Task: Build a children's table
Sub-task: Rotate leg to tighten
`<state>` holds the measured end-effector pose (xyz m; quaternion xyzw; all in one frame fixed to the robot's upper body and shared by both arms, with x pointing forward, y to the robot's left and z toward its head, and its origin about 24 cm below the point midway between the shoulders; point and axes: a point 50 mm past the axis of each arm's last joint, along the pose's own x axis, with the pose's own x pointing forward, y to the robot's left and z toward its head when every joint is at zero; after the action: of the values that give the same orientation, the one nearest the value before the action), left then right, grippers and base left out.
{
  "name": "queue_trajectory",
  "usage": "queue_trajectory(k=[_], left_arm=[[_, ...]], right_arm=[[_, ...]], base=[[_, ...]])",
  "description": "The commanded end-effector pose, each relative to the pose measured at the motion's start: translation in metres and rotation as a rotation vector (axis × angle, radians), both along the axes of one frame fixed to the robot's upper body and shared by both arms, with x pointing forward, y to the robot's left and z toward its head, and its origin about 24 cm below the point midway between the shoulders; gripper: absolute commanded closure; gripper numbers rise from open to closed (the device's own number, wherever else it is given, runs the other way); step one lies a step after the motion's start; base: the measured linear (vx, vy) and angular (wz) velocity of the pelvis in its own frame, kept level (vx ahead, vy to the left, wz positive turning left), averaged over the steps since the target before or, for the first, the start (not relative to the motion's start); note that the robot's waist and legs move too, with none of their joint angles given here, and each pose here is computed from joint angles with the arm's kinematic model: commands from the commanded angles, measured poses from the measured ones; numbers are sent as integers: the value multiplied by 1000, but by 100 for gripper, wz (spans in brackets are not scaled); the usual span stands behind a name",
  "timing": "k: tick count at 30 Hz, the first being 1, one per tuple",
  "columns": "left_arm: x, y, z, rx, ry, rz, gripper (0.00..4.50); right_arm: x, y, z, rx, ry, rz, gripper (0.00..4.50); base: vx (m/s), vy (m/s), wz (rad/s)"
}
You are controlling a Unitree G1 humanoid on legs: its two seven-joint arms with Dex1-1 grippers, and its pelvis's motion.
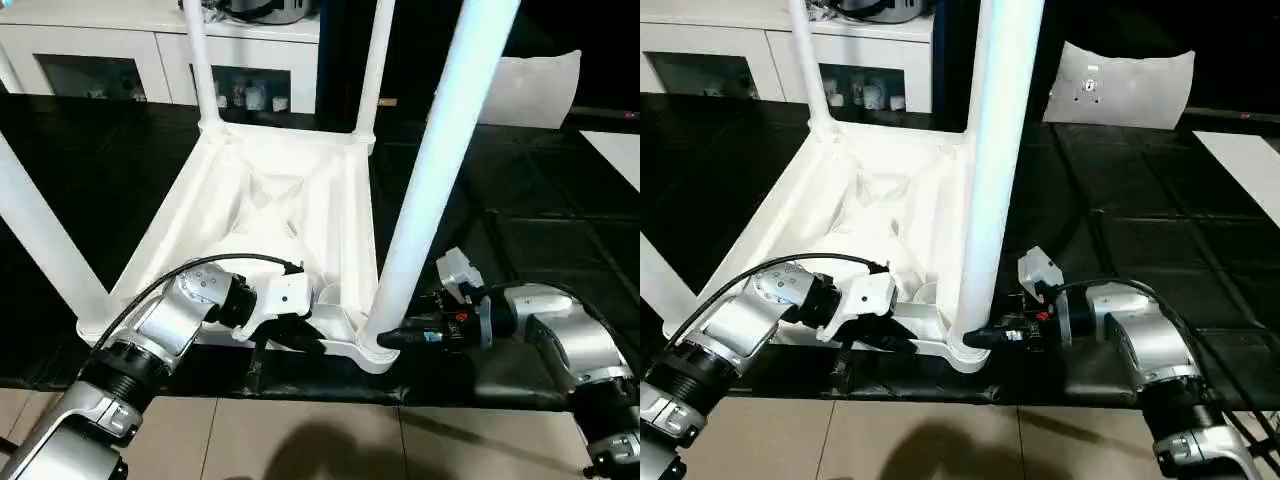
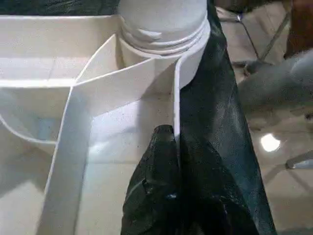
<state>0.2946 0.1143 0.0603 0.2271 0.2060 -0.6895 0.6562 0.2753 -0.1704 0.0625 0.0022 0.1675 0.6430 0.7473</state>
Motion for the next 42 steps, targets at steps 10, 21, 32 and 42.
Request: queue_trajectory(k=[10, 21, 32, 42], left_arm=[[40, -56, 23, -192, -89, 493, 450], [45, -73, 24, -185, -153, 578, 450], [38, -43, 14, -109, -182, 411, 450], [16, -21, 4, -28, -143, 80, 450]], right_arm=[[40, 49, -7, -112, -19, -673, 256], [44, 67, 4, -69, -106, -809, 171], [42, 24, 11, -99, -244, -662, 66], [24, -9, 18, -138, -229, -317, 3]], base=[[0, 0, 0], [0, 0, 0], [0, 0, 0], [0, 0, 0]])
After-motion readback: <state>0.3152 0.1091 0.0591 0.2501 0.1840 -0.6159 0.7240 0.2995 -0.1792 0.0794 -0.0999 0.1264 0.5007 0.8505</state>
